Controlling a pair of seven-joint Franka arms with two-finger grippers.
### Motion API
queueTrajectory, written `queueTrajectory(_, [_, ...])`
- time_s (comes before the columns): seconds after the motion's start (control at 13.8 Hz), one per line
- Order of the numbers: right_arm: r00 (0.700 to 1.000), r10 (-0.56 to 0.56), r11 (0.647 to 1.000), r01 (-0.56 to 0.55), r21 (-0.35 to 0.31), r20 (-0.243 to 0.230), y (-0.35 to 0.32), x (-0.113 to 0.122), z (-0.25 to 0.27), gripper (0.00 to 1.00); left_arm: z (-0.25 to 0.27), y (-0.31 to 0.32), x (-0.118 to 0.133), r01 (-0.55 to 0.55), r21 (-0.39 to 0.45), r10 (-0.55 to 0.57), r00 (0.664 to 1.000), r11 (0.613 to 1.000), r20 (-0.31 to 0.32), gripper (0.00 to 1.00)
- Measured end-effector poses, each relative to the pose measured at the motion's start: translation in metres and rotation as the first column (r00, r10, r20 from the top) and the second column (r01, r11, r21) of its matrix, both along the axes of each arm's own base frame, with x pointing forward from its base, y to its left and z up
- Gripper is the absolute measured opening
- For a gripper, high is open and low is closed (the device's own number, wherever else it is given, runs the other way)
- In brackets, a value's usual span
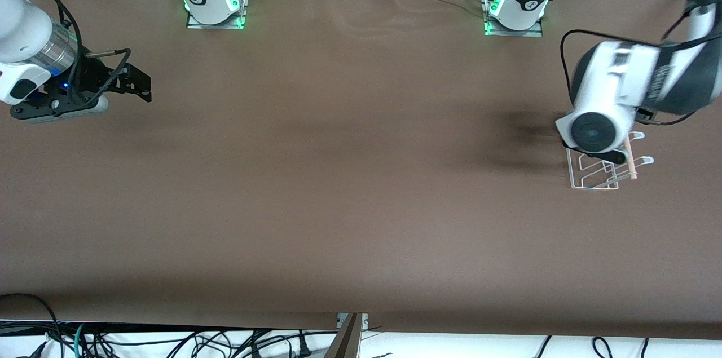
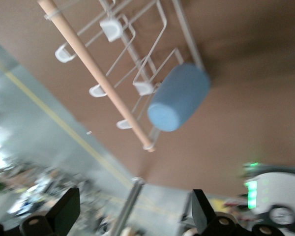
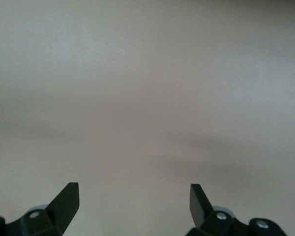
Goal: Transfer cup to left arm and place on rack
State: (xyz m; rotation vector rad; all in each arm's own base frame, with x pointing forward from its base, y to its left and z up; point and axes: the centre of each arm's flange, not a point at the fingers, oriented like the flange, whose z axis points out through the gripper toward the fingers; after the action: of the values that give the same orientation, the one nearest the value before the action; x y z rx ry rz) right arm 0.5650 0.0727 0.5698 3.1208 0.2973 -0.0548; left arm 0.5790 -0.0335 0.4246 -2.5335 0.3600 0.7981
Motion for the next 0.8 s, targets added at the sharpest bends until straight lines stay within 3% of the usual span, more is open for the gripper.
queueTrajectory(0.29, [1.000,0.000,1.000,0.000,0.001,0.008,0.000,0.004,0.001,1.00,0.107,-0.027,0.026,-0.086,-0.266,0.149,0.963,0.960,0.225,1.00])
queueTrajectory(0.58, [1.000,0.002,1.000,-0.003,0.003,0.026,0.001,0.005,0.006,1.00,0.173,-0.039,0.031,-0.003,-0.463,0.233,0.868,0.886,0.440,1.00])
queueTrajectory(0.65, [1.000,0.002,1.000,-0.003,0.003,0.028,0.001,0.006,0.006,1.00,0.171,-0.039,0.025,0.006,-0.485,0.254,0.846,0.875,0.468,1.00])
queueTrajectory(0.8, [0.999,0.003,1.000,-0.003,0.005,0.040,0.001,0.007,0.007,1.00,0.160,-0.032,0.003,-0.012,-0.486,0.276,0.835,0.874,0.476,1.00])
